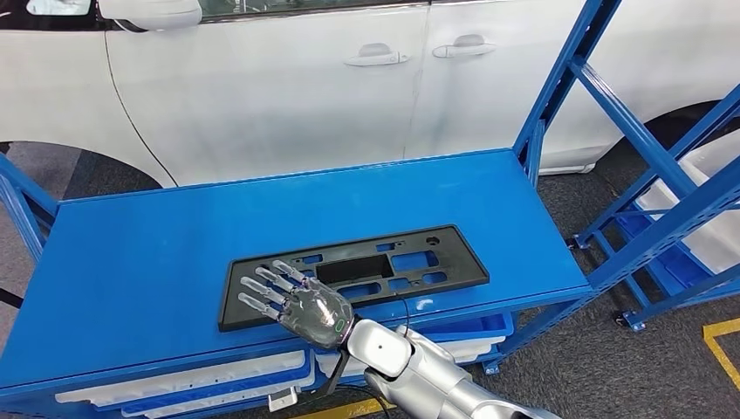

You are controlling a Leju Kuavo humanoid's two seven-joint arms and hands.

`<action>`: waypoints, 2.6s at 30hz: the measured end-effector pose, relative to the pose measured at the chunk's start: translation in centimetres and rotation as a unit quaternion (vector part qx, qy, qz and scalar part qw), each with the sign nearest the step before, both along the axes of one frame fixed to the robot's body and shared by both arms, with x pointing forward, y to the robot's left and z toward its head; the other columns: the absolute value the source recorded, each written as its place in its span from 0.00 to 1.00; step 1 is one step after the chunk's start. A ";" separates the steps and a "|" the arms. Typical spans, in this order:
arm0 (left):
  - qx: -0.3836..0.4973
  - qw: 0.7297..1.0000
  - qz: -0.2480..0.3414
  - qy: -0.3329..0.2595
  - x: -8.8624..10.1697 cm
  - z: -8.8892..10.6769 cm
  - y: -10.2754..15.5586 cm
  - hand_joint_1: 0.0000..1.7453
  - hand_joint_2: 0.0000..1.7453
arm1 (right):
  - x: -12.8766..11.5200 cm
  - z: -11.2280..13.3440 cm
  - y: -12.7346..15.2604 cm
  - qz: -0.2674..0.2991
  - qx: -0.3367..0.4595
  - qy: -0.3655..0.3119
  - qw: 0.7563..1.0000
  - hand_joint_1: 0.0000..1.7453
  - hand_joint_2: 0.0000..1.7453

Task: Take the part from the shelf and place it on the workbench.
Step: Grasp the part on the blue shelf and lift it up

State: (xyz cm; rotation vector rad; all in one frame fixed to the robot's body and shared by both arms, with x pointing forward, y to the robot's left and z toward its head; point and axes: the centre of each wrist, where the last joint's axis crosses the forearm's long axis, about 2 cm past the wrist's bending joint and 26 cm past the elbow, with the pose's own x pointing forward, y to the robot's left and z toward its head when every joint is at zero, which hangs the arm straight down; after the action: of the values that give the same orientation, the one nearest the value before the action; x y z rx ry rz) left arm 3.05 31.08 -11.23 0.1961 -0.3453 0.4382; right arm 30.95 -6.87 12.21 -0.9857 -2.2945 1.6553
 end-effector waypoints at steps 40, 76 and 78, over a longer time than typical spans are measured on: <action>0.001 1.000 -0.014 -0.008 0.3 0.1 0.8 0.00 0.00 | 4.3 -0.6 -1.4 -0.129 -0.078 0.014 0.988 1.00 1.00; 0.027 0.996 -0.034 -0.083 0.1 0.0 1.0 0.00 1.00 | 4.1 -0.2 -1.1 -0.101 -0.052 0.031 0.993 1.00 1.00; 0.029 0.996 -0.034 -0.083 0.1 0.0 1.0 0.00 1.00 | 3.9 0.9 -0.8 -0.066 -0.008 0.032 0.997 1.00 1.00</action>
State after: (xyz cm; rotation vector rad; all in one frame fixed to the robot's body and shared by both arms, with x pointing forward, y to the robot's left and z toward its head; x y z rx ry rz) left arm 3.15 32.11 -11.19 0.2044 -0.5273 0.3775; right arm 34.89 -7.64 13.11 -1.0469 -2.1304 1.6306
